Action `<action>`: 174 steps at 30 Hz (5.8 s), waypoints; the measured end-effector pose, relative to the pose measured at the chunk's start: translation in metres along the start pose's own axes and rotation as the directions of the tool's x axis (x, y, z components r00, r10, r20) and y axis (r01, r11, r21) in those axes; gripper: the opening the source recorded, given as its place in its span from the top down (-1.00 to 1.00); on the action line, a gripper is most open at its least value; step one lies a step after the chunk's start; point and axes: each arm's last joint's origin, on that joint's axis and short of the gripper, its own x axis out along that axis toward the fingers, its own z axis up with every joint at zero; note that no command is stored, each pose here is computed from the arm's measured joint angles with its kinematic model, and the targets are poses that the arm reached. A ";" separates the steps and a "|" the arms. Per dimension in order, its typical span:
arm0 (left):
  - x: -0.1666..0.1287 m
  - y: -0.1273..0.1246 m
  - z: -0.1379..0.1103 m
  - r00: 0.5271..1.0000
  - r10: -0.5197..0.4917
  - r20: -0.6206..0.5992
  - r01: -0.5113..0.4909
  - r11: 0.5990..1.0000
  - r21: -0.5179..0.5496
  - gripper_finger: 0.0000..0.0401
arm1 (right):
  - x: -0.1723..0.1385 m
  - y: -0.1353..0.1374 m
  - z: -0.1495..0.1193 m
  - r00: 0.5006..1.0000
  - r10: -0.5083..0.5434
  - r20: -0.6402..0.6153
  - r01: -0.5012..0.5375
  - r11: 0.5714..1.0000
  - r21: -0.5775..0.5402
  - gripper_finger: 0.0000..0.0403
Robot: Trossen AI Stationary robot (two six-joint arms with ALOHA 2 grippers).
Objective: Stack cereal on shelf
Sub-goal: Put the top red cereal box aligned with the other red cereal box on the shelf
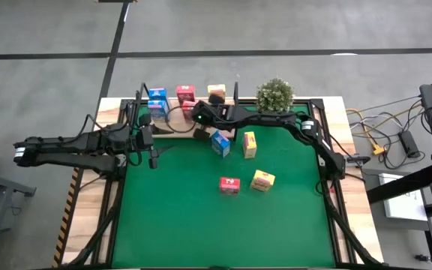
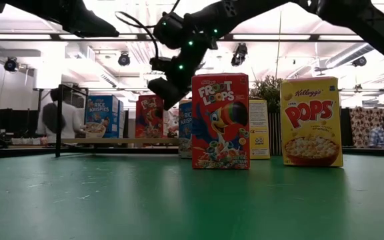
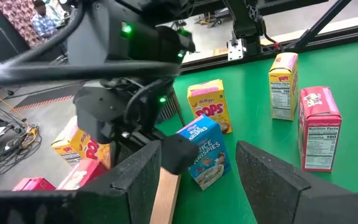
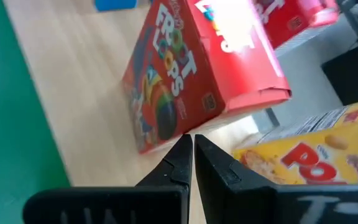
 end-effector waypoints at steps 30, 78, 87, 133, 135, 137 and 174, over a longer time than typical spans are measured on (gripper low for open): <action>-0.003 0.002 0.003 1.000 0.007 0.022 -0.007 1.000 0.002 0.04 | -0.012 -0.032 0.035 0.938 0.009 0.345 -0.066 0.986 0.153 0.96; -0.012 0.003 0.002 0.999 0.010 0.031 -0.010 1.000 -0.004 0.04 | -0.016 -0.025 0.018 0.951 0.233 0.202 -0.254 0.964 0.085 0.96; -0.012 0.004 0.002 0.999 0.012 0.035 -0.011 1.000 -0.005 0.04 | -0.002 -0.028 0.014 0.944 0.203 0.259 -0.239 0.964 0.115 0.96; -0.012 0.003 0.002 1.000 0.009 0.027 -0.009 1.000 0.000 0.04 | 0.009 -0.050 0.002 0.987 0.060 0.149 -0.086 0.981 0.176 0.96; -0.012 0.003 0.002 1.000 0.009 0.026 -0.009 1.000 0.001 0.04 | 0.009 -0.050 0.004 0.985 0.056 0.164 -0.086 0.980 0.180 0.96; -0.012 0.003 0.002 1.000 0.009 0.026 -0.009 1.000 0.001 0.04 | 0.008 -0.051 0.008 0.978 0.047 0.202 -0.084 0.980 0.180 0.96; -0.012 0.003 0.002 1.000 0.009 0.026 -0.009 1.000 0.001 0.04 | 0.004 -0.045 0.015 0.960 0.059 0.273 -0.118 0.971 0.206 0.96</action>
